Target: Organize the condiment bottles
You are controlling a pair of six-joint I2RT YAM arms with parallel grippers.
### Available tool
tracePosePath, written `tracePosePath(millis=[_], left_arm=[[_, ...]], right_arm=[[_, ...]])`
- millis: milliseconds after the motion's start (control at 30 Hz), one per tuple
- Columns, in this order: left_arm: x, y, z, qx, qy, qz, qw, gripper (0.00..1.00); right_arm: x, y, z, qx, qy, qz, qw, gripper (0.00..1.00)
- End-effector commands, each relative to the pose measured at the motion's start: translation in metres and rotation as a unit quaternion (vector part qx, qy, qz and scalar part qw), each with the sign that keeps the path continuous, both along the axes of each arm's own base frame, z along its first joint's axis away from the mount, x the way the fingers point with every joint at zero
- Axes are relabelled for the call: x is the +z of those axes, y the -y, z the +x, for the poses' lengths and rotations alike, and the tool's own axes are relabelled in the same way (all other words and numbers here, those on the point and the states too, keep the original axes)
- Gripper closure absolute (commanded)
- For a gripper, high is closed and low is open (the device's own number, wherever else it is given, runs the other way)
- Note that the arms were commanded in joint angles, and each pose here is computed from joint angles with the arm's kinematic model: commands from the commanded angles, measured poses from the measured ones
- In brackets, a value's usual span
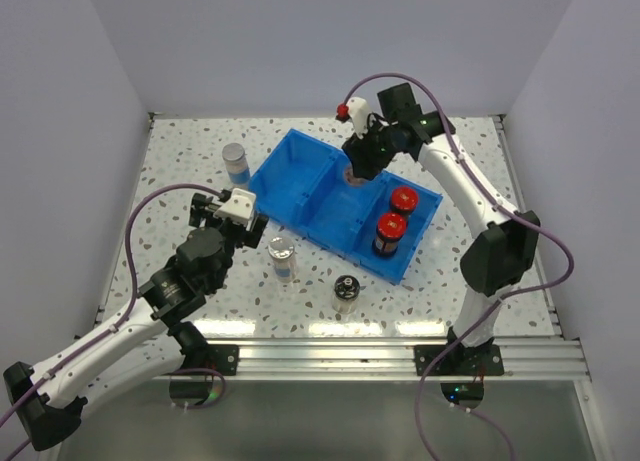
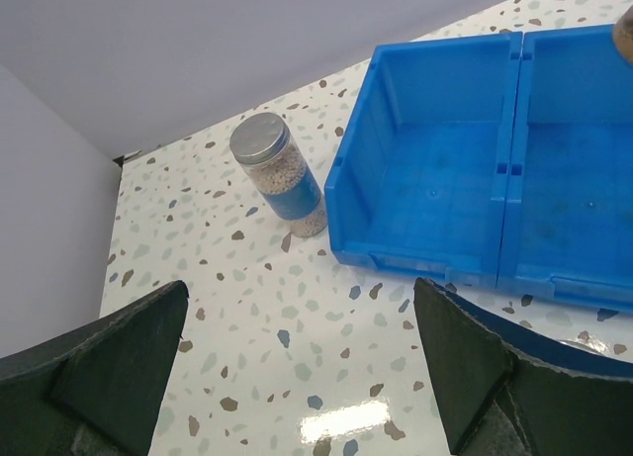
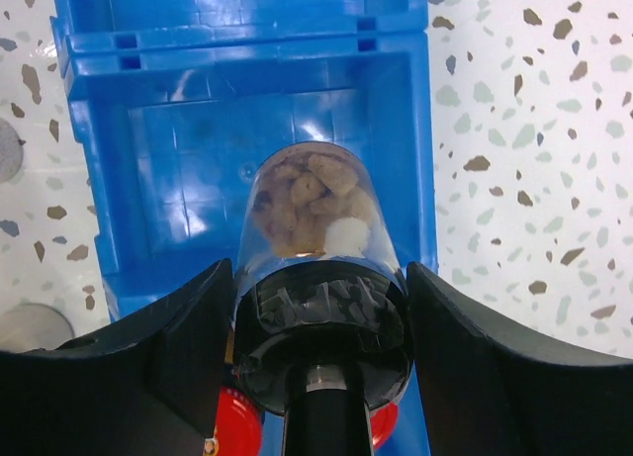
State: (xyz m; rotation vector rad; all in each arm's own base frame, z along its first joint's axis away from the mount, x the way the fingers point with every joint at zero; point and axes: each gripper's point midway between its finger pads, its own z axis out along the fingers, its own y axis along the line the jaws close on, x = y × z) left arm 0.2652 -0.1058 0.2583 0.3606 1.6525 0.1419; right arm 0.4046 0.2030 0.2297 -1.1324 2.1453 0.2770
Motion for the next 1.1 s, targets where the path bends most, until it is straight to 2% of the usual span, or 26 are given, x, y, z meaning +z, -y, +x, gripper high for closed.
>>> tracePosePath(millis=[0, 167, 300, 400, 533, 600, 633, 667, 767, 967, 1067], left_arm=[[0.01, -0.003, 0.003, 0.011, 0.021, -0.01, 1.0, 0.0], [0.012, -0.002, 0.002, 0.008, 0.024, -0.014, 1.0, 0.0], [0.014, 0.0, 0.001, 0.003, 0.026, -0.018, 0.999, 0.0], [0.014, 0.001, 0.001, 0.0, 0.026, -0.019, 0.999, 0.0], [0.014, 0.001, 0.001, 0.0, 0.026, -0.021, 0.999, 0.0], [0.014, 0.001, 0.001, 0.0, 0.026, -0.021, 0.999, 0.0], [0.015, 0.0, 0.001, 0.0, 0.027, -0.022, 0.999, 0.0], [0.014, 0.001, 0.001, -0.001, 0.026, -0.021, 0.999, 0.0], [0.014, 0.001, 0.001, -0.003, 0.026, -0.022, 0.999, 0.0], [0.015, 0.008, 0.0, -0.02, 0.022, -0.027, 0.999, 0.0], [0.016, 0.017, -0.003, -0.048, 0.019, -0.039, 0.998, 0.0]], right_arm=[[0.027, -0.027, 0.018, 0.011, 0.048, 0.028, 0.998, 1.0], [-0.018, -0.033, 0.033, 0.014, 0.012, -0.02, 1.0, 1.0], [-0.047, -0.034, 0.039, 0.017, 0.001, -0.072, 0.997, 0.94], [-0.068, -0.034, 0.042, 0.017, -0.005, -0.106, 0.994, 0.86], [-0.09, -0.035, 0.046, 0.015, -0.008, -0.137, 0.99, 0.67], [-0.098, -0.039, 0.048, 0.017, -0.009, -0.141, 0.99, 0.49], [-0.101, -0.037, 0.049, 0.013, -0.008, -0.147, 0.989, 0.44], [-0.103, -0.037, 0.049, 0.012, -0.01, -0.151, 0.988, 0.33], [-0.105, -0.037, 0.05, 0.01, -0.009, -0.155, 0.988, 0.16], [-0.08, -0.038, 0.049, 0.008, 0.009, -0.144, 0.99, 0.12], [-0.046, -0.039, 0.041, 0.012, 0.028, -0.119, 0.992, 0.12]])
